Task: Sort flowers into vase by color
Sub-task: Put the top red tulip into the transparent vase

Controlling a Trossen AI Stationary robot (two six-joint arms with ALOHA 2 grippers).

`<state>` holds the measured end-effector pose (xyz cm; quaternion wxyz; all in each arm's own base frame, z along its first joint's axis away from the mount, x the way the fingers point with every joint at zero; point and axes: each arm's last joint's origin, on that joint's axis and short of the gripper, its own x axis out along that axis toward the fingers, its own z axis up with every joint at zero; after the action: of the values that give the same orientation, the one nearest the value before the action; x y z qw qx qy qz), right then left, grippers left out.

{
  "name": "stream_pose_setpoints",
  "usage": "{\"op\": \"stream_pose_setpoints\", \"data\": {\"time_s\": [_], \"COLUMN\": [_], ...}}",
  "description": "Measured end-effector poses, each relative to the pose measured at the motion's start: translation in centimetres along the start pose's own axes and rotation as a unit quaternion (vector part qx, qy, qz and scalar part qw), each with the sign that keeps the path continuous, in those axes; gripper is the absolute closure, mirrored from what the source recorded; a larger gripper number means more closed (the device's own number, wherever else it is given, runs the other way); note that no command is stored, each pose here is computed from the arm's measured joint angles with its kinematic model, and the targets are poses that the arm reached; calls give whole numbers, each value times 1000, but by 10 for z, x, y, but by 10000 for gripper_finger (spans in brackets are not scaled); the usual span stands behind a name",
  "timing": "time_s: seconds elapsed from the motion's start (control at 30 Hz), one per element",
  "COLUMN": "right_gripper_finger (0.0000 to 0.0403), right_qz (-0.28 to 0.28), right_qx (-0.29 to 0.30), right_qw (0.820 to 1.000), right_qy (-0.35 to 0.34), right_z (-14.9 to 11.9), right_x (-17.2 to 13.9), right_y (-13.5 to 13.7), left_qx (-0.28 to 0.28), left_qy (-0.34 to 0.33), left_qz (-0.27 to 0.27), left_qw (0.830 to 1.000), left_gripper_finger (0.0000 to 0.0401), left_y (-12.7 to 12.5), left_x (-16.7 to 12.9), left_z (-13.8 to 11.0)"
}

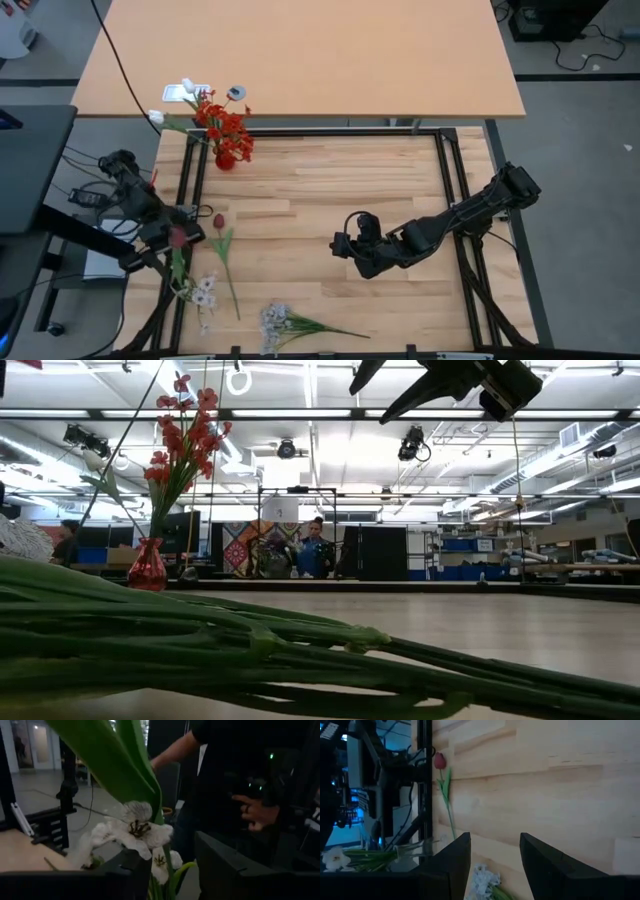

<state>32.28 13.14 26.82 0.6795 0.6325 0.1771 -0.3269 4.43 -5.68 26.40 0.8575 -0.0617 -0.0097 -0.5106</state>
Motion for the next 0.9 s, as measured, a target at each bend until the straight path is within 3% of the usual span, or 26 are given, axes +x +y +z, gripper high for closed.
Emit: {"op": "stream_pose_setpoints", "data": {"time_s": [0.33,0.57,0.9], "right_gripper_finger": [225,225,225], "right_qz": [-7,-23,-28], "right_qx": [0,0,-19], "right_qw": [1000,999,997], "right_qy": [22,49,75], "right_z": [-1,-1,4], "right_x": [0,1,5], "right_y": [0,-1,1], "left_qx": [-59,-54,-13], "left_qy": [45,79,110], "left_qz": [-30,-29,9], "left_qw": [997,995,994], "left_gripper_finger": [241,241,241], "left_y": [-3,-3,-8], "left_x": [-4,-2,-11], "left_z": [0,-3,41]}}
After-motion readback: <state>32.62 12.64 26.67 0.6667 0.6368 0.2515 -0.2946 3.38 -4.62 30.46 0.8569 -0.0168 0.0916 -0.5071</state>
